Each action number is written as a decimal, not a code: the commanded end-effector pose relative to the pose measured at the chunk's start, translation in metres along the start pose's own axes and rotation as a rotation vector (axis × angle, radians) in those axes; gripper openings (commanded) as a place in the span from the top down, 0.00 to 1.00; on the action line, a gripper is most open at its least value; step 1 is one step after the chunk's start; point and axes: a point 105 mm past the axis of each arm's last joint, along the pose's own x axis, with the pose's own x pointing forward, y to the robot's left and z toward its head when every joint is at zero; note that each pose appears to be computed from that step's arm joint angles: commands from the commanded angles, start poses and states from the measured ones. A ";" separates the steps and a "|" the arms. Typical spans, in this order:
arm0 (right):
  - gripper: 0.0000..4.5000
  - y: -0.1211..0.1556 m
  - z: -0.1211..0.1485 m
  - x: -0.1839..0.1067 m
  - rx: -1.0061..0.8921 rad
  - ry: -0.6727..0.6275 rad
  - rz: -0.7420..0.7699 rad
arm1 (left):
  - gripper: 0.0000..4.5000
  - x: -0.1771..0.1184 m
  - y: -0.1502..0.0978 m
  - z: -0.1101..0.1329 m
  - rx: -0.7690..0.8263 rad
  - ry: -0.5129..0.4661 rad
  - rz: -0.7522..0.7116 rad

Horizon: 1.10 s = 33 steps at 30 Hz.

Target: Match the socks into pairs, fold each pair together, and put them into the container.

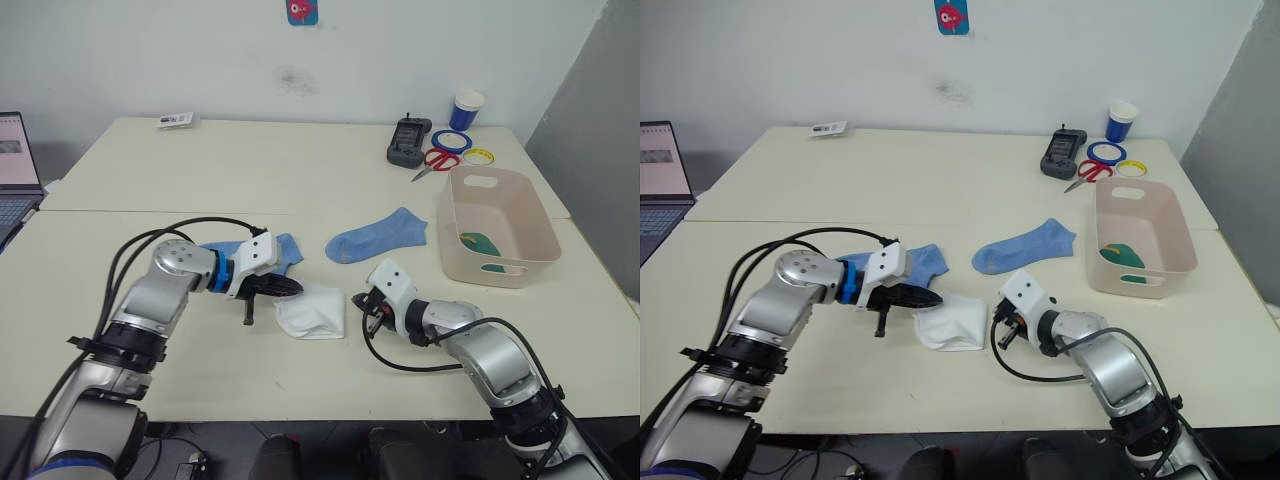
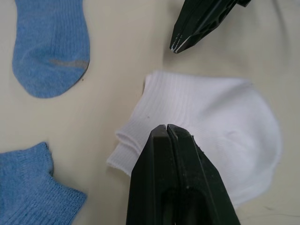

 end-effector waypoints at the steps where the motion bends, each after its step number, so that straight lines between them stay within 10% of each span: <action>1: 0.91 0.007 0.004 -0.011 0.113 -0.020 0.028 | 1.00 0.002 -0.009 -0.010 -0.012 0.022 -0.026; 13: 0.01 0.025 -0.012 -0.009 0.438 0.088 0.084 | 1.00 0.011 -0.008 -0.056 -0.009 0.106 -0.003; 33: 0.01 0.053 0.016 0.059 0.898 0.090 0.242 | 1.00 0.008 -0.018 -0.050 -0.024 0.088 0.004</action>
